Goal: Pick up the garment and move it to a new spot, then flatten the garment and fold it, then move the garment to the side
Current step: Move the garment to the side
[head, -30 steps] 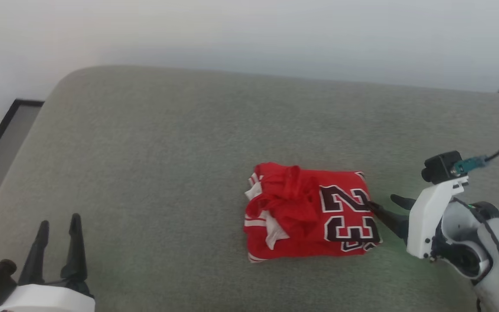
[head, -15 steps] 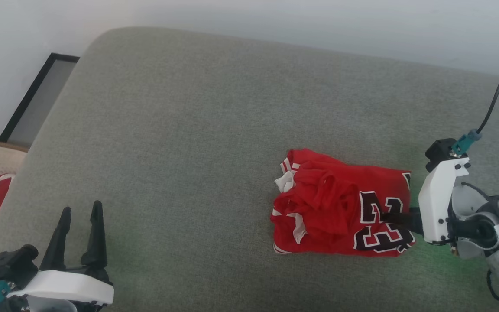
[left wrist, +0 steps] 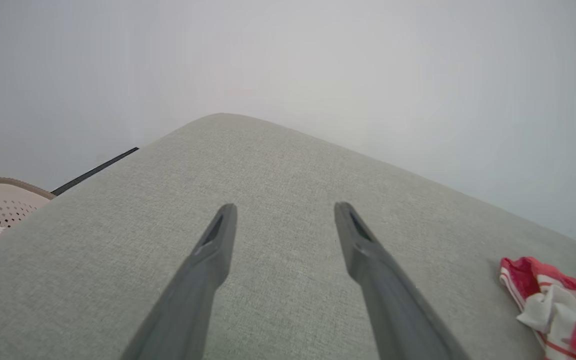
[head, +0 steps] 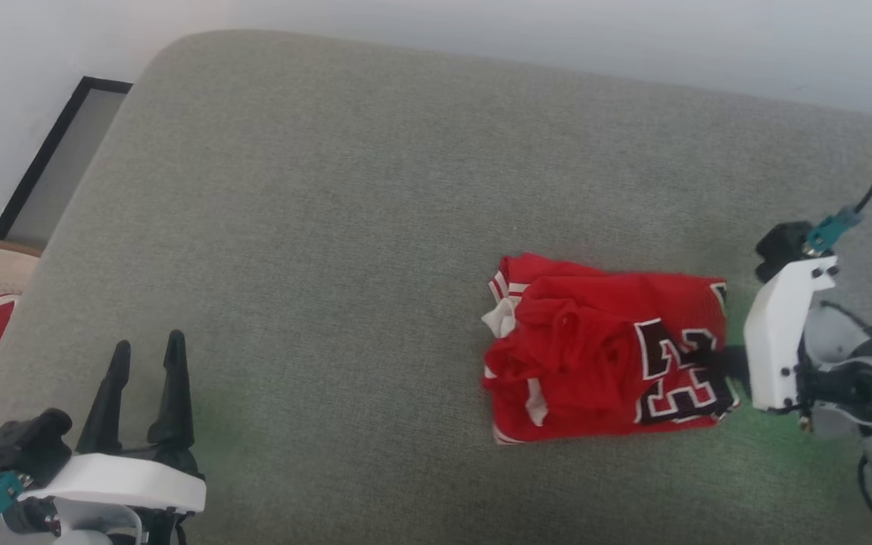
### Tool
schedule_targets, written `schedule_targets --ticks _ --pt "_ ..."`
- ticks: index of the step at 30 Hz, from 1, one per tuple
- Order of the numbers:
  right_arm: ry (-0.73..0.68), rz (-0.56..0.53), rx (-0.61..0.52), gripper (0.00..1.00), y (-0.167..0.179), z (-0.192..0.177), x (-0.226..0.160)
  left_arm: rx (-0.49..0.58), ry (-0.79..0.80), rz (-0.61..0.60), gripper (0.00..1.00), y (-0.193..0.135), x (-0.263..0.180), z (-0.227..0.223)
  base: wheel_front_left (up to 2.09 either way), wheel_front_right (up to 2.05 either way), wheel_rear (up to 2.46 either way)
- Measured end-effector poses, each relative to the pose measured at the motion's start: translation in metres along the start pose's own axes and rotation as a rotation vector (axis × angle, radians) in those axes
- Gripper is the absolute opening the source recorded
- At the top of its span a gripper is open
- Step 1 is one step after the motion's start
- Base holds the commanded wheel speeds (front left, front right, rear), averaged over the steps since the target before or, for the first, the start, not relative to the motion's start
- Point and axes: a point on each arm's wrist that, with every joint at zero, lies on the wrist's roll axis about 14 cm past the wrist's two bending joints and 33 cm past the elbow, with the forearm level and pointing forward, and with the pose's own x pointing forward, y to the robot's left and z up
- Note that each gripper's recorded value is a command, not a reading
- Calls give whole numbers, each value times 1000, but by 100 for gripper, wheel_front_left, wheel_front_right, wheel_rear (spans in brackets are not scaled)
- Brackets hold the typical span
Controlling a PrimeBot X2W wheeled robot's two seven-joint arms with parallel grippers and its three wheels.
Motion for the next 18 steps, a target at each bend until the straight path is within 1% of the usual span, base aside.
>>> schedule_targets --ticks 8,12,18 --pt "-91 -79 14 0 -26 20 -24 13 -4 -74 100 -22 17 1 0 0 0" --pt "-134 -157 23 0 -53 28 -40 26 -12 -124 100 -39 30 2 0 0 0" --pt "-190 -270 53 0 -93 38 -66 31 -9 -214 100 -73 51 -4 0 0 0"
